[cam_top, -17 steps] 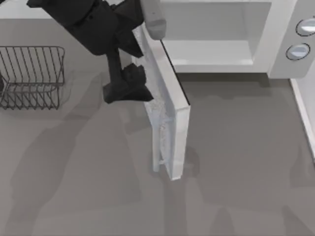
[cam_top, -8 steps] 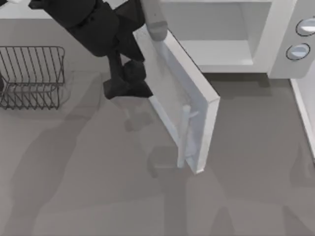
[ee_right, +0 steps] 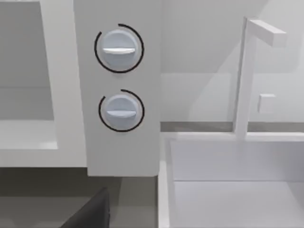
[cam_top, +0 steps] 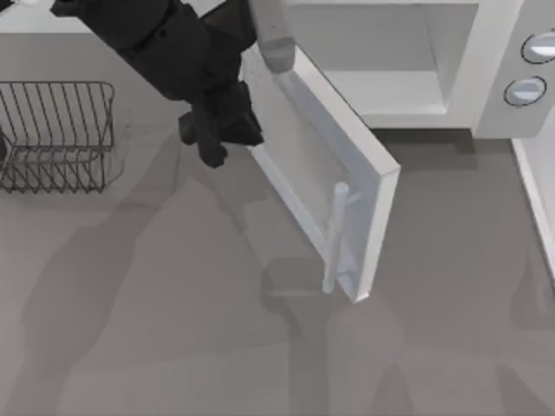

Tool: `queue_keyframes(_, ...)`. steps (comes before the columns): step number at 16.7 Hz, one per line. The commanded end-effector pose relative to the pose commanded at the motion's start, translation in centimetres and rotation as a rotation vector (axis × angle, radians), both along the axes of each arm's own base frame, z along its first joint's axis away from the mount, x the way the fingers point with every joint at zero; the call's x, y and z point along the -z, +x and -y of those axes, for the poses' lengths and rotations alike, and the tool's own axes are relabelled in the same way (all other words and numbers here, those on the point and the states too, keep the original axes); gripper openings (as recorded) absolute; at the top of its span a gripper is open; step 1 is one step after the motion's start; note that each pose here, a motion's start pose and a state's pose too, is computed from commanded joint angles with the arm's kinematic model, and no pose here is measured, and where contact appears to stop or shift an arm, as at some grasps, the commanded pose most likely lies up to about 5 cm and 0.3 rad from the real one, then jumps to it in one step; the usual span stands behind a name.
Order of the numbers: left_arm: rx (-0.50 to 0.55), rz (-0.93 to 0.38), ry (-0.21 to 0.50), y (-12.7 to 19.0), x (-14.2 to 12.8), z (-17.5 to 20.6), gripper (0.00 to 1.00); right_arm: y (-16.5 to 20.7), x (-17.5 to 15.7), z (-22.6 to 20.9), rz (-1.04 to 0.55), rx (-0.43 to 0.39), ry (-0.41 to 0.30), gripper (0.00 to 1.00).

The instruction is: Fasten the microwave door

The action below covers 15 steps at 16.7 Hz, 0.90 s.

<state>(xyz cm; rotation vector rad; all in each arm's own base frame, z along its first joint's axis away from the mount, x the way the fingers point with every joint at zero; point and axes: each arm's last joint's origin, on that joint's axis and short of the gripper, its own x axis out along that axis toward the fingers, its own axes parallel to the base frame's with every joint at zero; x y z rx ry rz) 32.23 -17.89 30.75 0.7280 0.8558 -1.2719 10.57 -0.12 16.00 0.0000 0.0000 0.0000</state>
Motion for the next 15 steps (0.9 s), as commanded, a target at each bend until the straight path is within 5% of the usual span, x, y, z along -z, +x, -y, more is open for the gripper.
queue_keyframes(15,-0.002,-0.002,0.001,0.0,0.0,1.9,0.00,0.0,0.0,0.0,0.000,0.000,0.000,1.00)
